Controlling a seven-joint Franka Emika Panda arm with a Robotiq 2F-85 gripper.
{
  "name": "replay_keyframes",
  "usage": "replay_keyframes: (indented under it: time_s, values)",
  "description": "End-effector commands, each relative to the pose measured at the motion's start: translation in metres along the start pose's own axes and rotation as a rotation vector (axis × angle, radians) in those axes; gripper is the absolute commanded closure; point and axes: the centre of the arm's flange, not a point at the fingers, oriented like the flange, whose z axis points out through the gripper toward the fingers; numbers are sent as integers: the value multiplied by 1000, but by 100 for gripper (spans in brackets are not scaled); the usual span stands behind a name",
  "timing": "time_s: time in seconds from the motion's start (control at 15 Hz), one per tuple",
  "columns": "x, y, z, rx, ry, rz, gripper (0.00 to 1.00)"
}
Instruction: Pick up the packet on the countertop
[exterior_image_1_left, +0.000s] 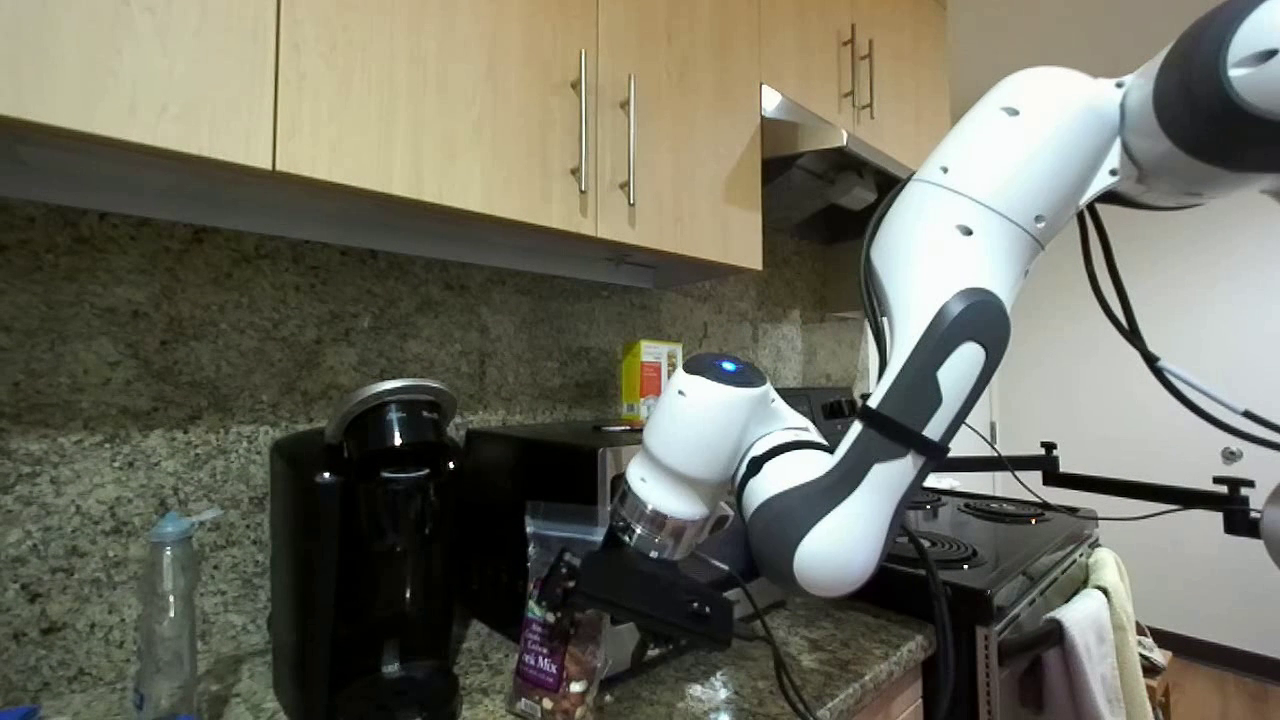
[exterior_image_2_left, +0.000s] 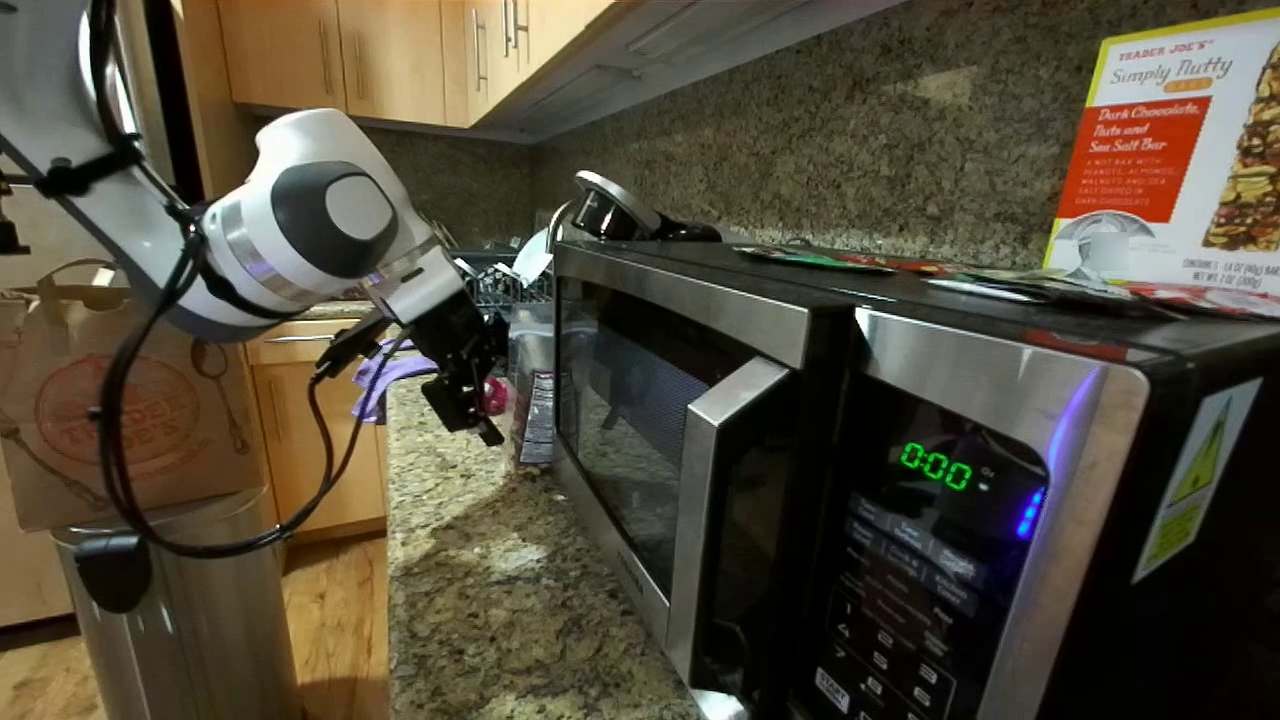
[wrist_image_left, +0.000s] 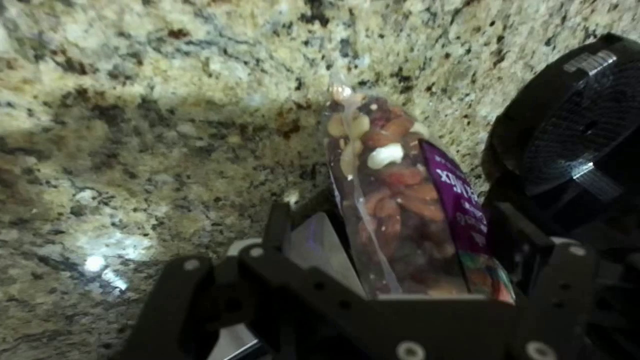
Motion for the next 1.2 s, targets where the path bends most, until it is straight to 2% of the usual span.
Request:
replay_keyframes:
  time_s: [0.0,0.13,0.27,0.47,0.67,1.13]
  values:
    - [-1,0,0,-1,-1,-1,0]
    - [0,-1,5,4,0,-7,0]
    - [2,-4,9,15,88,-27,0]
    - [11,-13,16,36,178,-126,0]
    - [17,-21,18,106,166,-226,0]
    - [16,-8,17,261,81,-290,0]
